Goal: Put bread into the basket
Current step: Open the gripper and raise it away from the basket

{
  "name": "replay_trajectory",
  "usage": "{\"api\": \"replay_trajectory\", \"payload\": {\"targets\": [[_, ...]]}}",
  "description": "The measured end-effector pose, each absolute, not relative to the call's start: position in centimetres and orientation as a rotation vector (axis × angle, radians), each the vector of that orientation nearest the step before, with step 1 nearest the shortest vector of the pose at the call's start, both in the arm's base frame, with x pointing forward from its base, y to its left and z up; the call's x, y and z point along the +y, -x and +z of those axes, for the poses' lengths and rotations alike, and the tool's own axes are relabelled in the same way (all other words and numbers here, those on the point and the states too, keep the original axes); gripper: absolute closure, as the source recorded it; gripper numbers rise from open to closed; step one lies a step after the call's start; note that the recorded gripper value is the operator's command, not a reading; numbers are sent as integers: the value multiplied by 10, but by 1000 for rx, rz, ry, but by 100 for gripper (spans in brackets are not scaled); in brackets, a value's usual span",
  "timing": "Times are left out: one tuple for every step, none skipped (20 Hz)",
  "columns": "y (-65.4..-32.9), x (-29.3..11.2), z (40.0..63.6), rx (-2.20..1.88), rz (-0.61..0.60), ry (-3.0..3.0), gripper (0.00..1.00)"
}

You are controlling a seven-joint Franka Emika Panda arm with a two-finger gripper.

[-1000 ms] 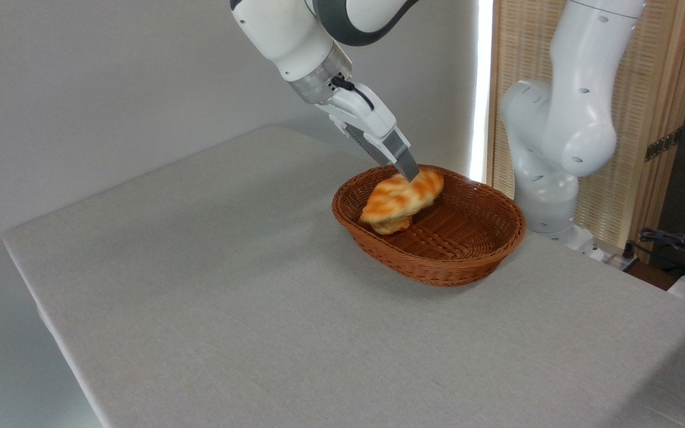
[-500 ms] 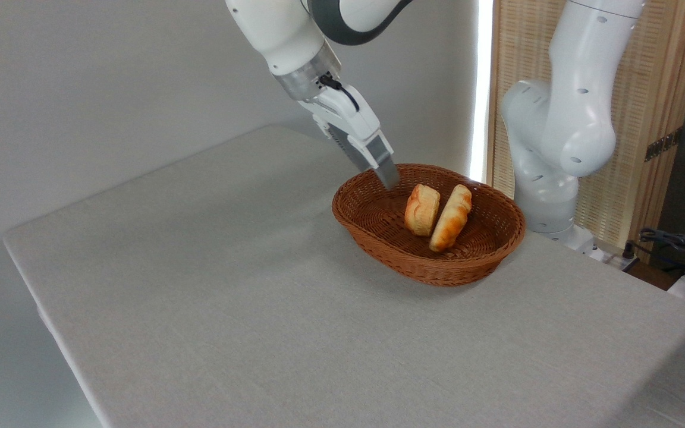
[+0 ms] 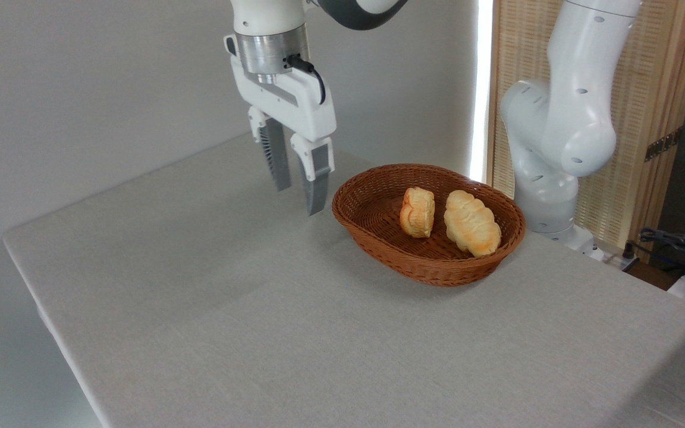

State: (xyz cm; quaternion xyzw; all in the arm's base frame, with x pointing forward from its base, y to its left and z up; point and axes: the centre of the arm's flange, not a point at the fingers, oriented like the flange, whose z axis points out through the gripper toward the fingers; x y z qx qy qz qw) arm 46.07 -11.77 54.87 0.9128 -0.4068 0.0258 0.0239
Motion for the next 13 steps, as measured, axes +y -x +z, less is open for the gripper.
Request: {"api": "replay_trajectory", "payload": {"targets": [[-469,-114,551,-1244,123,-2835,0],[-477,-111,554,-1229,153,-2845,0],[-484,-107,557,-1215,180,-2853,0],[-490,-103,560,-1201,207,-2862,0],[-496,-99,561,-1186,229,-2870,0],[-500,-95,561,-1172,241,-2877,0],[-504,-92,560,-1162,242,-2882,0],[-506,-92,557,-1159,234,-2885,0],[-508,-93,554,-1160,223,-2887,0],[-510,-94,550,-1162,211,-2888,0],[-511,-96,546,-1164,201,-2889,0],[-514,-97,543,-1165,194,-2890,0],[-516,-98,542,-1166,191,-2892,0]]}}
